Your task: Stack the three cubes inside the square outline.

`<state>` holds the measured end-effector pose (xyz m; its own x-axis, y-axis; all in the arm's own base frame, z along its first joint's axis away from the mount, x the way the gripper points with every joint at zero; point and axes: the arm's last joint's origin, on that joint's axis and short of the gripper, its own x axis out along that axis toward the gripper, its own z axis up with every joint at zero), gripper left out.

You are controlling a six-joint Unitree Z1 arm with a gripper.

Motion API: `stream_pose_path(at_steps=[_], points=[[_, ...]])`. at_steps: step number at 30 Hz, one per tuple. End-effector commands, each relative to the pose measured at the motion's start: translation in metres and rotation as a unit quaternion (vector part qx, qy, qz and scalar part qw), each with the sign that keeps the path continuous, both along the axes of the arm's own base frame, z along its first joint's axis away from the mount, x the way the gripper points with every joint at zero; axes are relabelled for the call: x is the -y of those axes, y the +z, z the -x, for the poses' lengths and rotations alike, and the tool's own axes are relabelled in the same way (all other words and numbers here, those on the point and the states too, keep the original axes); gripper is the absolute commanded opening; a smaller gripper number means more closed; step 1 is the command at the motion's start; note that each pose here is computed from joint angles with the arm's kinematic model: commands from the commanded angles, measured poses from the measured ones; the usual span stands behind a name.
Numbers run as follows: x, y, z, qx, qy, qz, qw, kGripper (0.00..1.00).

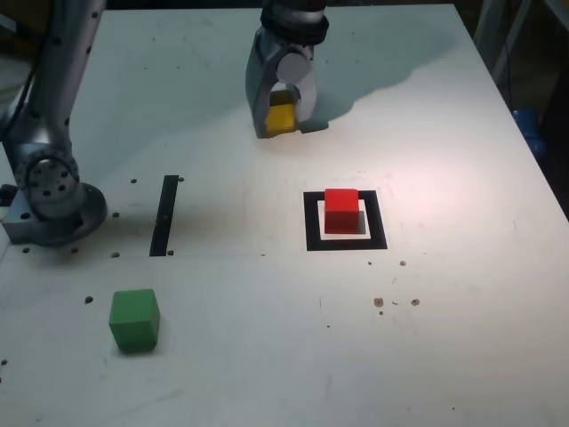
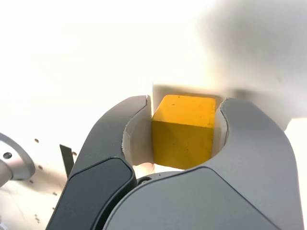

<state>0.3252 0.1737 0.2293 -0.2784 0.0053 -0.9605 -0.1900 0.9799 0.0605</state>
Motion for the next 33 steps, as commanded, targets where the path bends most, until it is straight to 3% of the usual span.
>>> stream_pose_path(at_steps=[1,6,12,21,33], points=[[0.013,0.013,-0.006,0.007,-0.014,-0.006,0.9999,0.30],[0.045,0.037,-0.018,0.013,-0.045,-0.010,0.9989,0.30],[0.084,0.053,-0.030,0.017,-0.076,-0.002,0.9969,0.30],[0.139,0.059,-0.039,0.029,-0.114,0.005,0.9931,0.30],[0.185,0.057,-0.046,0.033,-0.142,0.012,0.9893,0.30]])
